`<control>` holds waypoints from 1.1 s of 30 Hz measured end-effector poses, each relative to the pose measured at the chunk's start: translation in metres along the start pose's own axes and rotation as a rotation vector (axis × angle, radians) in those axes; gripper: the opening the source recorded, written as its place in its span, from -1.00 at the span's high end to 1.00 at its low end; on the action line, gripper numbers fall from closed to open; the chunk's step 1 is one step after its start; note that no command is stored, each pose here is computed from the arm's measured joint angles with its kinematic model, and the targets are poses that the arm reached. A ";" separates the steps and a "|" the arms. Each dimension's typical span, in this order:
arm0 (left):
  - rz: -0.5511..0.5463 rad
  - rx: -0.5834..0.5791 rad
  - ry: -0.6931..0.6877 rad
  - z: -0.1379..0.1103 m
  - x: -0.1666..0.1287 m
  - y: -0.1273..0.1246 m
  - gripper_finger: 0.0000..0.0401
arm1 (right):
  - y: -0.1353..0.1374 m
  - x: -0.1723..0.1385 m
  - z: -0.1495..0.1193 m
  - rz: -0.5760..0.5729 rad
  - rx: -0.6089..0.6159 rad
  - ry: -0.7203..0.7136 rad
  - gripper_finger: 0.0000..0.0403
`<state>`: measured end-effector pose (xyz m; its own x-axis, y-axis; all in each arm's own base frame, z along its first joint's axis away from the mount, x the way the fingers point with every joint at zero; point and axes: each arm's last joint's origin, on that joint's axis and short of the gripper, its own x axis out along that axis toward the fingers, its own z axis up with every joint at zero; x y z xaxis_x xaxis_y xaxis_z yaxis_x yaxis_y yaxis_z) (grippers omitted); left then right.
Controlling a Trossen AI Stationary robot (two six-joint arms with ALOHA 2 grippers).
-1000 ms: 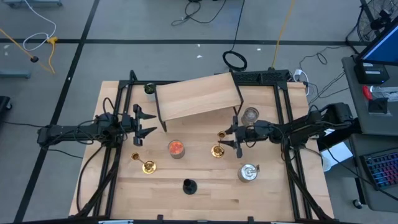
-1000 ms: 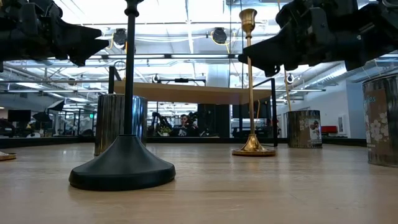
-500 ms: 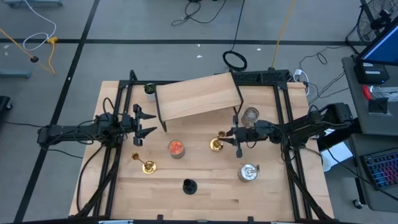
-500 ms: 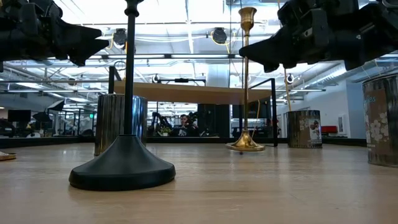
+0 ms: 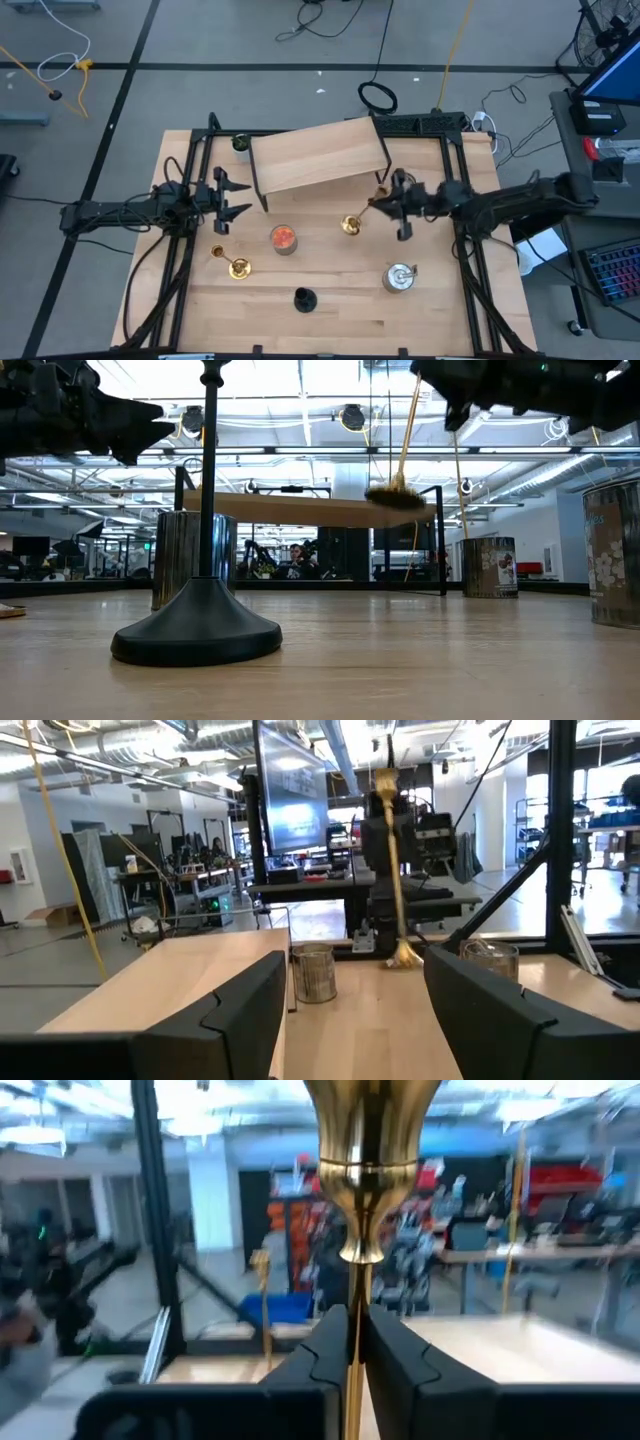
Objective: Pick & Place candle stick holders
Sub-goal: Put the right gold candle holder on the shelf
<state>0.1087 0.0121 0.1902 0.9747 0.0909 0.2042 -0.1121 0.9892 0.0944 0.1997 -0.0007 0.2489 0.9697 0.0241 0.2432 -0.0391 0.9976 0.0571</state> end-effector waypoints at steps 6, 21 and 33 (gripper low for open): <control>0.008 0.009 -0.081 0.008 0.000 0.001 -0.23 | -0.014 0.010 0.034 0.064 -0.010 0.076 0.93; 0.010 0.011 -0.106 0.010 -0.001 0.001 -0.23 | -0.105 0.037 0.113 -0.220 -0.131 0.148 0.93; 0.010 0.011 -0.106 0.010 -0.001 0.001 -0.23 | -0.191 0.031 0.082 -0.453 -0.059 0.149 0.93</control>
<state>0.1060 0.0118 0.2002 0.9477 0.0877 0.3069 -0.1244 0.9870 0.1022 0.2170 -0.1963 0.3247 0.9102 -0.4092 0.0645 0.4050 0.9117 0.0687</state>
